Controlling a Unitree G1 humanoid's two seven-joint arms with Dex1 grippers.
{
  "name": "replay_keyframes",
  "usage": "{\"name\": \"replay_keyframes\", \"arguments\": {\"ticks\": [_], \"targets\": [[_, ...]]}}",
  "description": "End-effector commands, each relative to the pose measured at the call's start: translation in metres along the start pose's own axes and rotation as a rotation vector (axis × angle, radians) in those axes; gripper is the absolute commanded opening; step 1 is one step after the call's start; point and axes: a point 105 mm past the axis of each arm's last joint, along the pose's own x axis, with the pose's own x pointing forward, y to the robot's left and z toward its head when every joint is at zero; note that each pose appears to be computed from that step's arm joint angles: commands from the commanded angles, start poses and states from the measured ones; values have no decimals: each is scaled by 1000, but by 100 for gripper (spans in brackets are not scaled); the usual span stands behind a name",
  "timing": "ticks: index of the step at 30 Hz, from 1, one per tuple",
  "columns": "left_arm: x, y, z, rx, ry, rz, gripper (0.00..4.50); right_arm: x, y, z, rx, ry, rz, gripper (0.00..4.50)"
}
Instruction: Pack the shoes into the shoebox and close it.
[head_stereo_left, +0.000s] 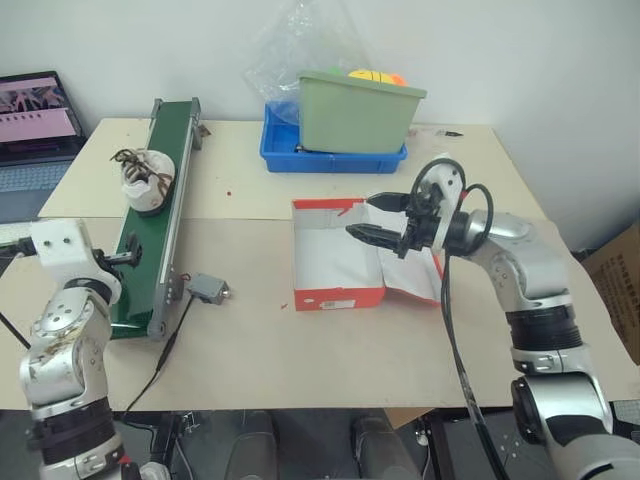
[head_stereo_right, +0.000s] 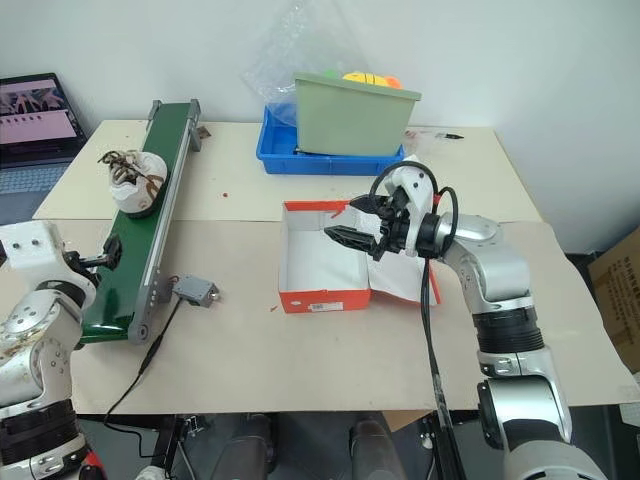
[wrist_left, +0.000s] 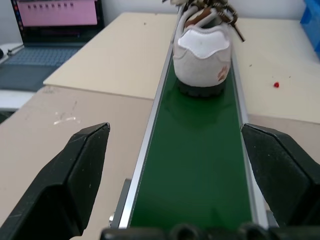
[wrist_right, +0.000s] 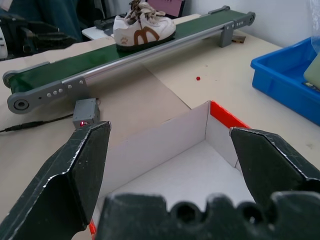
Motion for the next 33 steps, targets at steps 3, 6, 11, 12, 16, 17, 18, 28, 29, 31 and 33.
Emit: {"name": "replay_keyframes", "arguments": {"ticks": [3,6,11,12,16,17,18,28,29,31,33], "targets": [[5,4,9,-7,-26,-24,450,-7,-3,20,-52,-53,-16,447],[9,0,8,12,-15,-55,450,-8,-3,20,-51,-51,-25,447],[15,-7,10,10,-11,-89,450,-10,-4,21,-54,-50,-38,447],[16,-9,9,9,-6,-102,450,-10,-5,21,-55,-49,-39,447],[17,-17,8,-20,1,-144,398,-11,-6,21,-61,-43,-47,450],[17,-18,8,-35,6,-152,392,-11,-6,20,-62,-41,-48,450],[16,-19,7,-39,11,-156,352,-12,-6,20,-64,-39,-51,450],[4,-62,84,-136,-276,-330,149,-13,-10,24,-17,-51,-53,450],[1,-71,93,-119,-307,-361,149,-14,-10,26,10,-66,-50,450],[-10,-103,110,18,-376,-467,149,-16,-22,35,127,-122,-85,450],[-21,-128,126,112,-457,-541,149,-17,-32,43,214,-164,-111,450]]}}
